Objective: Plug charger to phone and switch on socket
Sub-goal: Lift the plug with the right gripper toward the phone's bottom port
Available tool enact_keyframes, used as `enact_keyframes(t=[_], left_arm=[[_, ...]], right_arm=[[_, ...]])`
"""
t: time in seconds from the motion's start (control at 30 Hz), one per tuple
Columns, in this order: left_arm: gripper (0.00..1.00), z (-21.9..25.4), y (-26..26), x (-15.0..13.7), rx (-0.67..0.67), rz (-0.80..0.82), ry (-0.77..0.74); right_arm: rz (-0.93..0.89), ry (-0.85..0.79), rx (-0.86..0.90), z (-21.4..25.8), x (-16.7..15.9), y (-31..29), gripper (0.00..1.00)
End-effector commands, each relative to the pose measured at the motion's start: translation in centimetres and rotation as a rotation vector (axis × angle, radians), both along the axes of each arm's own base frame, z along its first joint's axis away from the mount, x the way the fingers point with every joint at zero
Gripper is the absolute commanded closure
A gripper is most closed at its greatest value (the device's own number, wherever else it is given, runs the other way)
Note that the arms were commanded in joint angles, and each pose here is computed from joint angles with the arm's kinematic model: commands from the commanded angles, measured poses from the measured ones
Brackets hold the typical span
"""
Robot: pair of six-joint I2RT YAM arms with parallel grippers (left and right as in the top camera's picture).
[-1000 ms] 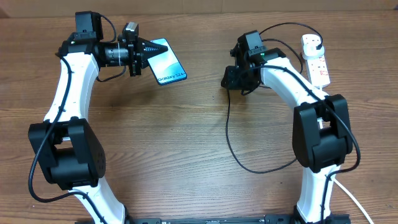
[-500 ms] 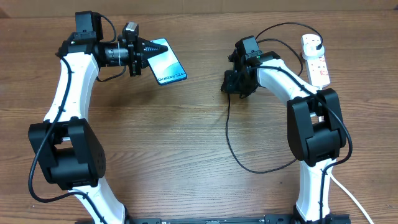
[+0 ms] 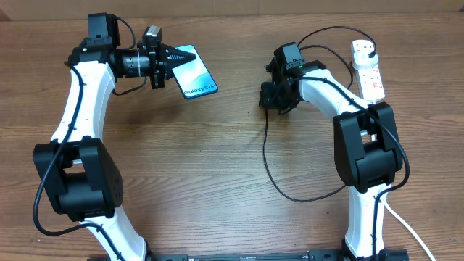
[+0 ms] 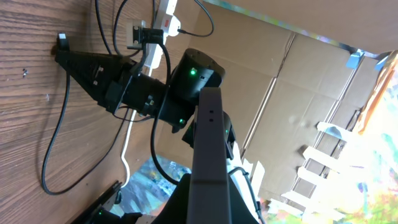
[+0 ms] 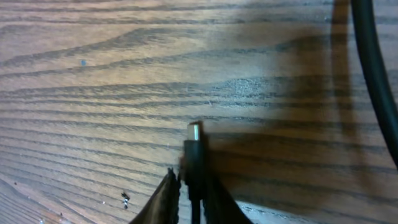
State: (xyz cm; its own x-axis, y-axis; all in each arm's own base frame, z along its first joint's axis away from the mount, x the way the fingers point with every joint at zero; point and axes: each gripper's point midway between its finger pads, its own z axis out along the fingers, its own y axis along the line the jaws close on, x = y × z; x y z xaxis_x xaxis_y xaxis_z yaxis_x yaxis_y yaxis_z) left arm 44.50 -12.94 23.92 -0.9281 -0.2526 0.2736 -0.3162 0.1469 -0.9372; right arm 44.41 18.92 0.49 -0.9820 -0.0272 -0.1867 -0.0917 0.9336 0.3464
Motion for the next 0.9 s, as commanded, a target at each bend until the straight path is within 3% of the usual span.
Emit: enact_keyframes(t=[0.0, 0.37, 0.7, 0.87], left_arm=[[0.96, 0.7, 0.0, 0.0, -0.023, -0.010, -0.011], [0.96, 0.2, 0.1, 0.3, 0.021, -0.009, -0.077], [0.95, 0.5, 0.1, 0.3, 0.051, -0.055, -0.275], [0.96, 0.6, 0.2, 0.6, 0.055, -0.054, -0.310]], right_arm=[[0.006, 0.018, 0.016, -0.6, -0.2, 0.5, 0.94], [0.051, 0.071, 0.263, 2.1, -1.1, 3.0, 0.96], [0.159, 0.053, 0.601, 11.2, -2.6, 5.7, 0.96], [0.194, 0.042, 0.666, 14.5, -3.7, 6.1, 0.96]])
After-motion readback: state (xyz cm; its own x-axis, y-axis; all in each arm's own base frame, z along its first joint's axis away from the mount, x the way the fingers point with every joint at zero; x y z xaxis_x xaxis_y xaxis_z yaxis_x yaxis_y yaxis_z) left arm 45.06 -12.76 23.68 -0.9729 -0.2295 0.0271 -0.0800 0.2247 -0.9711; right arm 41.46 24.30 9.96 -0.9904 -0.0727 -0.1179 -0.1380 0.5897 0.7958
